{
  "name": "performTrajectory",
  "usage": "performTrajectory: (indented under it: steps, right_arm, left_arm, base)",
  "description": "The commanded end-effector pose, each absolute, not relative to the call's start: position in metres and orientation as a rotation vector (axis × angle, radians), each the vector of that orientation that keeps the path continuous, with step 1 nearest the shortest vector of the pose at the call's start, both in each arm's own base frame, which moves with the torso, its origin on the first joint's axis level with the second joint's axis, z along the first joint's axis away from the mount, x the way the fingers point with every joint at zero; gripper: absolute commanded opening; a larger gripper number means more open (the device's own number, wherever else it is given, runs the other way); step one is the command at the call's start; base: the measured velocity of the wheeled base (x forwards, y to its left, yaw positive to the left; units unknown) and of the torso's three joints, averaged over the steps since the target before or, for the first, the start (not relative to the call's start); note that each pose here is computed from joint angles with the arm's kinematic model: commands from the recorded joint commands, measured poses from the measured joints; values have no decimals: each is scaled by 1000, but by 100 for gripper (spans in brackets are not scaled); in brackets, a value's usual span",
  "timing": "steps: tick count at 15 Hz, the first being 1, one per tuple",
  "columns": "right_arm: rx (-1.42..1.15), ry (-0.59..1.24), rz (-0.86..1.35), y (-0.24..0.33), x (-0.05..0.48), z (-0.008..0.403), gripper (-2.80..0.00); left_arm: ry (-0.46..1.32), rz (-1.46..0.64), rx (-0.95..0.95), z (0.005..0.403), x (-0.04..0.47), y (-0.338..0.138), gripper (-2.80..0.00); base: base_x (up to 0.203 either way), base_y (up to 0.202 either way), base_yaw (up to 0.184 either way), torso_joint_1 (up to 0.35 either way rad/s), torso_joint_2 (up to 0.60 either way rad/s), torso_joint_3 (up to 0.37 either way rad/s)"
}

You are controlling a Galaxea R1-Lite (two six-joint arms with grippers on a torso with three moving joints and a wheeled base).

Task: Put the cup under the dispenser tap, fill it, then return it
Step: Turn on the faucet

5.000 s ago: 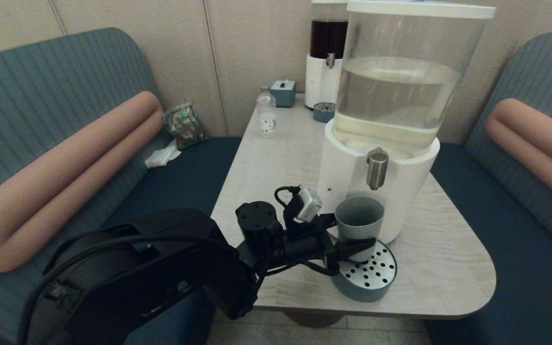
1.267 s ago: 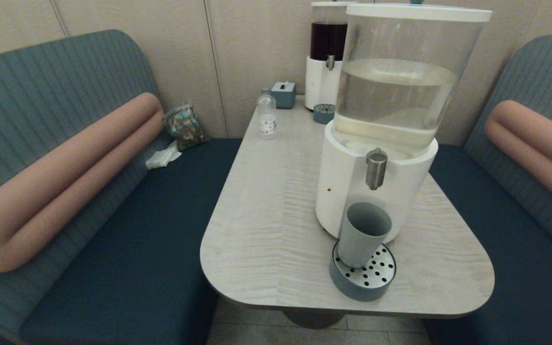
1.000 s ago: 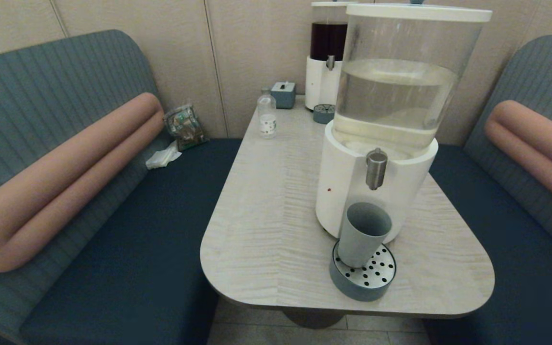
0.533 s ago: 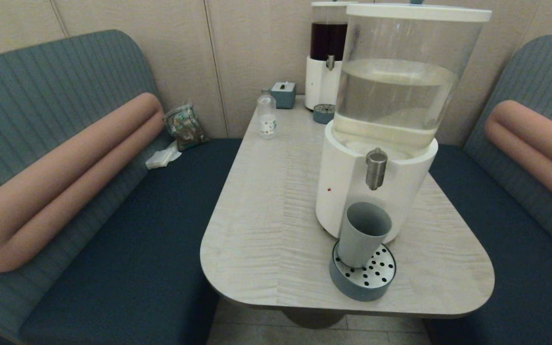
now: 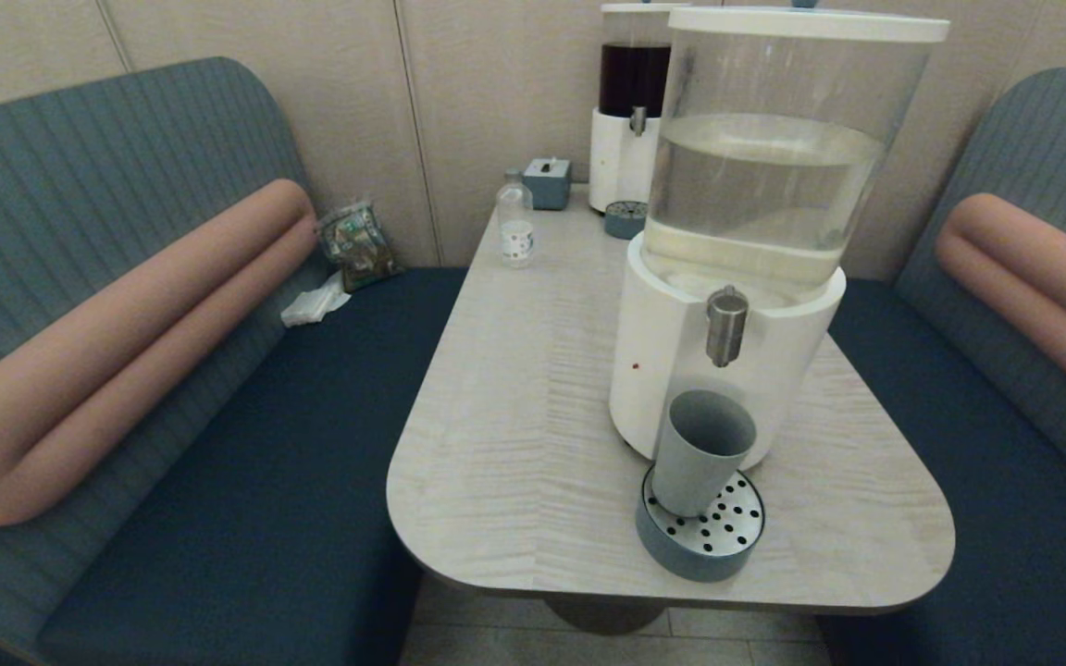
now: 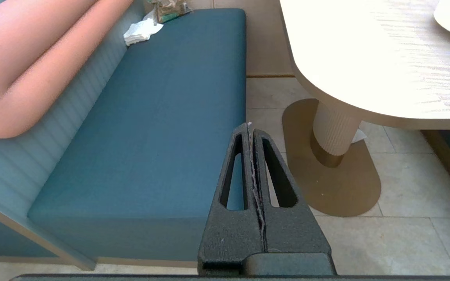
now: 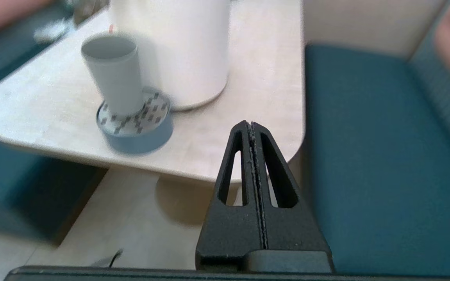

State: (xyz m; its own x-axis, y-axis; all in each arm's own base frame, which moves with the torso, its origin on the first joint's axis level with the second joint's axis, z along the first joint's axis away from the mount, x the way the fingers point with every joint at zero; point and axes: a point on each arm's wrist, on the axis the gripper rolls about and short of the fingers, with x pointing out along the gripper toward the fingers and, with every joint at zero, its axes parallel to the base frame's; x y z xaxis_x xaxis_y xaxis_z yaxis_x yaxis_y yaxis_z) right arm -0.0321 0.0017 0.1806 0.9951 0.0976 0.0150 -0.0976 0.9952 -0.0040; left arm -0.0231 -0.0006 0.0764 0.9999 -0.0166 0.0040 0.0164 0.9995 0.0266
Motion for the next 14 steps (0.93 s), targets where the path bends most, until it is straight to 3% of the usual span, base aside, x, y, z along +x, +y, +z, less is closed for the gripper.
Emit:
performTrajectory:
  steps: [1,6,10,14]
  right_arm:
    - [5,49,108,2,-21,182,-280]
    - [162,168,368,8,-16,182,-280]
    - [284,310,597,13,12,209,-280]
    - [376,445,650,15,61,245,-280]
  left_arm:
    - [-5,-17,28,77,-23,-1,-280]
    - [-3,-18,23,77,-23,-1,-280]
    - [-3,-18,22,77,-23,-1,-280]
    - [3,-20,20,76,-23,-1,-280]
  base:
    - [0,0,0,0,0,0]
    - [0,0,0,0,0,0]
    - [0,0,0,0,0,0]
    - [0,0,0,0,0,0]
